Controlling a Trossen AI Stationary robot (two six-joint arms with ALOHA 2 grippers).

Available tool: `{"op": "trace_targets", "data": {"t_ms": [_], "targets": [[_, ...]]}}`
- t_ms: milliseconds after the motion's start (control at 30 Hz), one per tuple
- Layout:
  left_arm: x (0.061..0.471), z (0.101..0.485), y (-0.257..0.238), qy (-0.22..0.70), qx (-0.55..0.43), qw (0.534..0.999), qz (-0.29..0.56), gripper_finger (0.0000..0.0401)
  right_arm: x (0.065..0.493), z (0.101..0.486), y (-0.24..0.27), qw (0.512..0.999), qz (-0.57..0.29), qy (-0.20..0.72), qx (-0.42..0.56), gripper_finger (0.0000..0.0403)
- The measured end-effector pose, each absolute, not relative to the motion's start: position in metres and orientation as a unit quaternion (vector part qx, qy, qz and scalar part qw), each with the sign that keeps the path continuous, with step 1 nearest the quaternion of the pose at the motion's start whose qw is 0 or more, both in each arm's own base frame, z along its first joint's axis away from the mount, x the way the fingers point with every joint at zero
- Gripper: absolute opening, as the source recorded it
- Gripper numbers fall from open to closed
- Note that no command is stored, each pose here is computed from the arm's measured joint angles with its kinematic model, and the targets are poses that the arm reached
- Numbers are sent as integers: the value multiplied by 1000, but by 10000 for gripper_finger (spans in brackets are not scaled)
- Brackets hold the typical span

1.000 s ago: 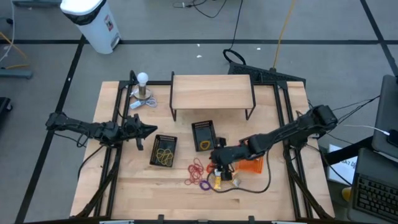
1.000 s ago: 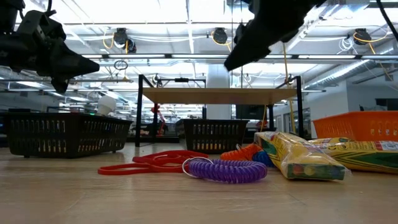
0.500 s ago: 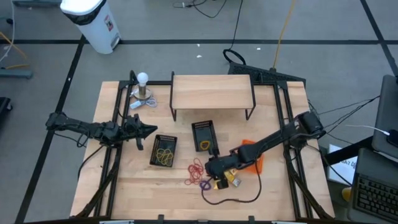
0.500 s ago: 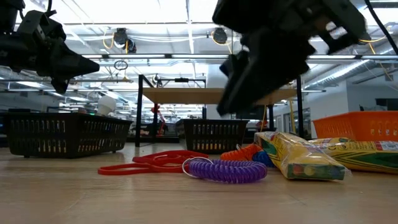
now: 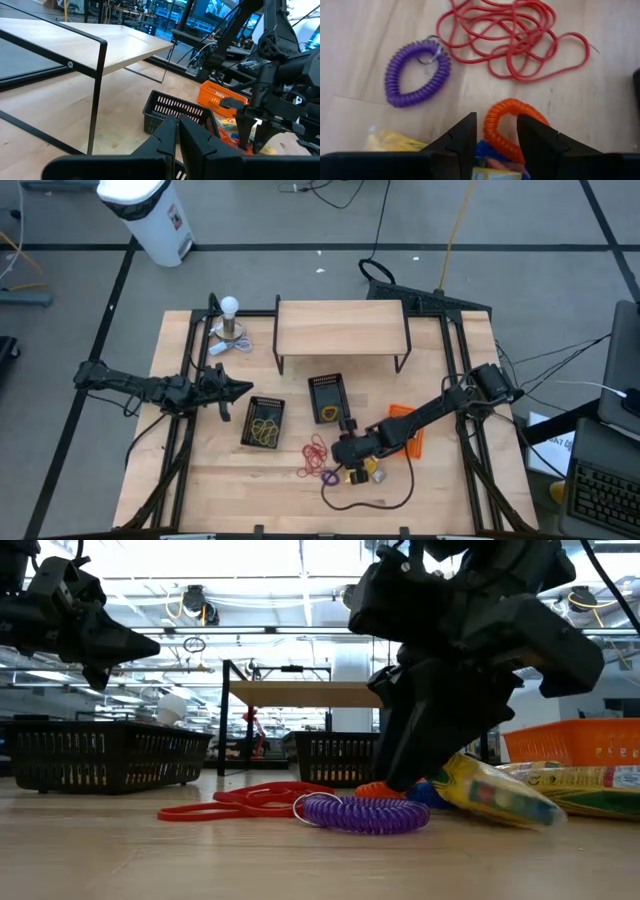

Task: Pick & Place Office Desk Supplies
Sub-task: Put the orange spring keychain into the right black bin

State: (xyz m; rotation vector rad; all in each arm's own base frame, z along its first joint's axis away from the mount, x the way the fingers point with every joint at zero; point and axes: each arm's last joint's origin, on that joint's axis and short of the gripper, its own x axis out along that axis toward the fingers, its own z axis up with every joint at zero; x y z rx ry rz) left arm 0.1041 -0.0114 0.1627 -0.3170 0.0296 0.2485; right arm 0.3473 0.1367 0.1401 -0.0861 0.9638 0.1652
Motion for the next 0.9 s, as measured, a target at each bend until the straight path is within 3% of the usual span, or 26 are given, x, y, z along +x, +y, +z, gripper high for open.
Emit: {"op": "trace_targets", "data": {"t_ms": [600, 900], "targets": [[104, 163, -11, 16, -146, 981, 123, 19, 346, 133, 129, 864, 82, 494, -56, 128], [104, 163, -11, 16, -145, 982, 123, 19, 349, 126, 125, 856, 104, 505, -33, 58]]}}
